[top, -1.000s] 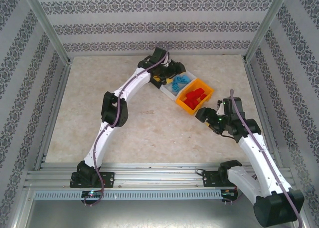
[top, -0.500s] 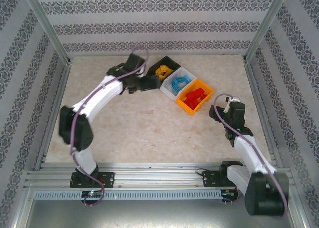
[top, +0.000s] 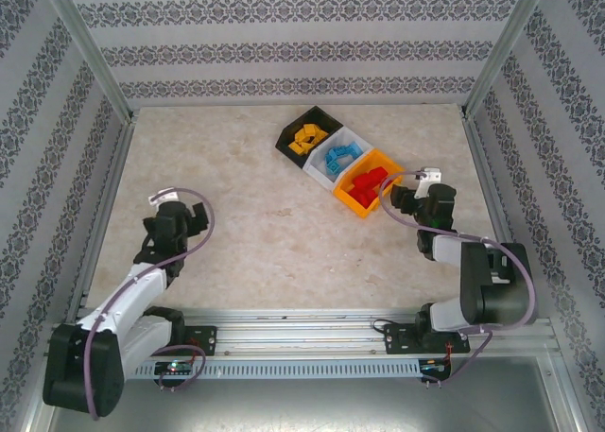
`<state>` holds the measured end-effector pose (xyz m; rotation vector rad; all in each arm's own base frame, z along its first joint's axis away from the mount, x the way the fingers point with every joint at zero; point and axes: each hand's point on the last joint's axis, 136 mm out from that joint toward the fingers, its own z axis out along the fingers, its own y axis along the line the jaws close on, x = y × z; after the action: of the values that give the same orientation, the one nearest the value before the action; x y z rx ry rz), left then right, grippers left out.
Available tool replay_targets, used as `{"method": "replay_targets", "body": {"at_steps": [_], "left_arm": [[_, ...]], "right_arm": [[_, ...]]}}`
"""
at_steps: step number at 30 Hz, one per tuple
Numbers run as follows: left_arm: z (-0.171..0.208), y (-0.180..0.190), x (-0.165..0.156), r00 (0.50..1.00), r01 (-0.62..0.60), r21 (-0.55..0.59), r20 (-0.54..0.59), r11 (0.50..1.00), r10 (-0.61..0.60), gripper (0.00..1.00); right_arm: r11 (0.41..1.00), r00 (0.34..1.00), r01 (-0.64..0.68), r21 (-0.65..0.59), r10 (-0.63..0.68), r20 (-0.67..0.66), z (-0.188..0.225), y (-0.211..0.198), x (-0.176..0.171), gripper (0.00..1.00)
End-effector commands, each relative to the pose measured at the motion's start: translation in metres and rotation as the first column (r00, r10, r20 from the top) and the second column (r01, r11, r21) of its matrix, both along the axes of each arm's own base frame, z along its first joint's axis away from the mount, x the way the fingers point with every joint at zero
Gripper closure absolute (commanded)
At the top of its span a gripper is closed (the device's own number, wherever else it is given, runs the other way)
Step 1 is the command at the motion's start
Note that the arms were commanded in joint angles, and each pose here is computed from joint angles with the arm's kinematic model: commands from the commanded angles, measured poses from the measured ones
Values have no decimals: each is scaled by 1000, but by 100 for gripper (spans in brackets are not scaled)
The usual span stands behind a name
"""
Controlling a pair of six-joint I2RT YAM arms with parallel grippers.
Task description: Sort the legos into containers by color
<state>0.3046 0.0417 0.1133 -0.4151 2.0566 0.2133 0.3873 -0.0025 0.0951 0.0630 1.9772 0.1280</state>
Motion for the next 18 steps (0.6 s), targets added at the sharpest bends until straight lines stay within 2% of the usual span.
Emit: {"method": "replay_targets", "body": {"at_steps": [1, 4, 5, 6, 12, 14, 18], "left_arm": [[38, 13, 23, 980, 8, 82, 199, 997, -24, 0], [24, 15, 34, 980, 24, 91, 193, 996, -42, 0], [19, 15, 40, 981, 31, 91, 190, 995, -48, 0], [14, 13, 46, 981, 43, 93, 187, 995, -60, 0], [-12, 2, 89, 977, 130, 97, 155, 987, -144, 0], [-20, -20, 99, 954, 263, 92, 126, 960, -273, 0], [-25, -21, 93, 949, 263, 98, 155, 960, -276, 0]], "right_arm": [[998, 994, -48, -47, 53, 101, 10, 10, 10, 26], [998, 996, -22, -67, 27, 86, 10, 9, 11, 23], [997, 996, -22, -68, 28, 80, 9, 9, 10, 16], [998, 997, -18, -68, 23, 80, 9, 9, 11, 2], [998, 996, -18, -68, 24, 84, 10, 8, 10, 2], [998, 996, -19, -68, 24, 84, 10, 9, 10, 2], [997, 996, -19, -70, 25, 82, 9, 9, 10, 2]]}}
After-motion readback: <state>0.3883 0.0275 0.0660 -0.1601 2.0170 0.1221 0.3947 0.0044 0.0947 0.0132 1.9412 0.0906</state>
